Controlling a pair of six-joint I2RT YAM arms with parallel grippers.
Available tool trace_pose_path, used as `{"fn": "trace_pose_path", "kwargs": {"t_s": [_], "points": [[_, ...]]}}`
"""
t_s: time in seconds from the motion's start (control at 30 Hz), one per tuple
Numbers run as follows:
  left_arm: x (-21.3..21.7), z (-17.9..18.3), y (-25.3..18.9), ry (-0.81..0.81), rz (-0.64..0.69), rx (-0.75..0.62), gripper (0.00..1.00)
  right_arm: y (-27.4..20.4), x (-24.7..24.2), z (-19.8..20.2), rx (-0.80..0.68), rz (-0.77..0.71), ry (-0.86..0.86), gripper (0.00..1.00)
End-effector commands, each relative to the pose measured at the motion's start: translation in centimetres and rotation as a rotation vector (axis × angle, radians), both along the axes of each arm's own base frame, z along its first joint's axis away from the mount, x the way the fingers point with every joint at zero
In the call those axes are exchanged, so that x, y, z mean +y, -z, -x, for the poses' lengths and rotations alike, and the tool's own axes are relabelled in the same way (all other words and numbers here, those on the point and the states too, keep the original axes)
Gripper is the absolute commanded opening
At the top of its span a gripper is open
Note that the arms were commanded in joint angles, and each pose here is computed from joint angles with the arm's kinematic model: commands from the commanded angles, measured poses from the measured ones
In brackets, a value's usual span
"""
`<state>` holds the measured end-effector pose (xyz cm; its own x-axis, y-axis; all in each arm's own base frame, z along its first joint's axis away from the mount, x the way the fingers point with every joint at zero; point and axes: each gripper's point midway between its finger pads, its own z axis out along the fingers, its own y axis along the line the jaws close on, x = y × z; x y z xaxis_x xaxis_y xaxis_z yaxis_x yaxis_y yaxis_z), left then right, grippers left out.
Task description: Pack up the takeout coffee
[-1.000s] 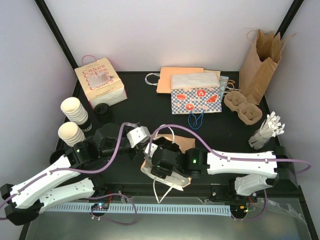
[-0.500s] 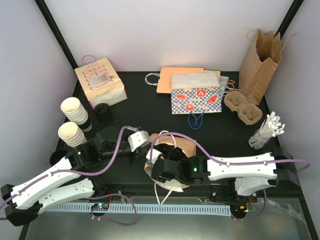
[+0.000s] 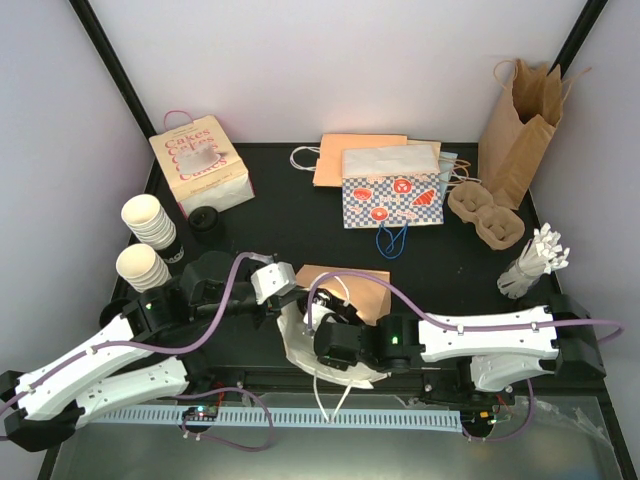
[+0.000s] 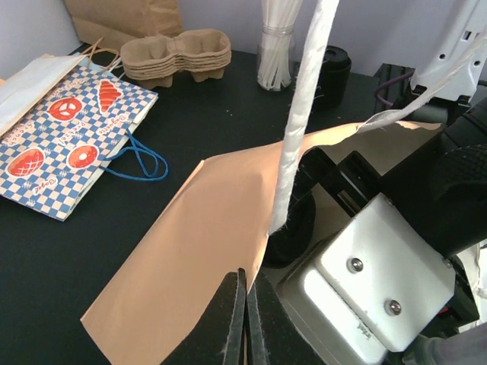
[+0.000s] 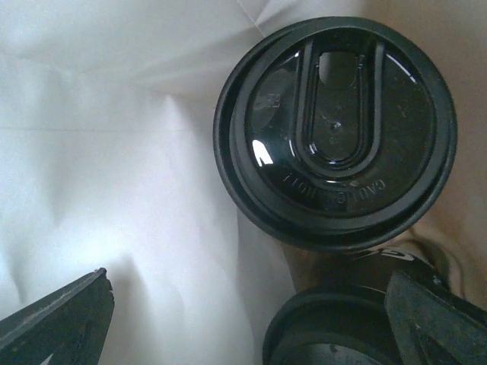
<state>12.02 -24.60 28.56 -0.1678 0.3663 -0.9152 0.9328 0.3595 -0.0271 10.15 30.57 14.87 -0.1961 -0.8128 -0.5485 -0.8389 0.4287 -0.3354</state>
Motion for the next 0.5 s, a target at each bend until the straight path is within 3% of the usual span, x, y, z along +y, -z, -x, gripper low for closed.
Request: {"fn": "trace_pose_path", "kwargs": {"t_s": [0.0,0.47], "points": [[-0.1,0.4,-3.2,0.026,0.064,-0.063,0.02,0.1,-0.7,0.1,-0.048,0.063,-0.039,1.00],[-0.5,1.2,-2.5,0.071,0.082,-0.047,0.02,2.3,0.2,1.3,-0.001,0.097,-0.136,1.00]]}}
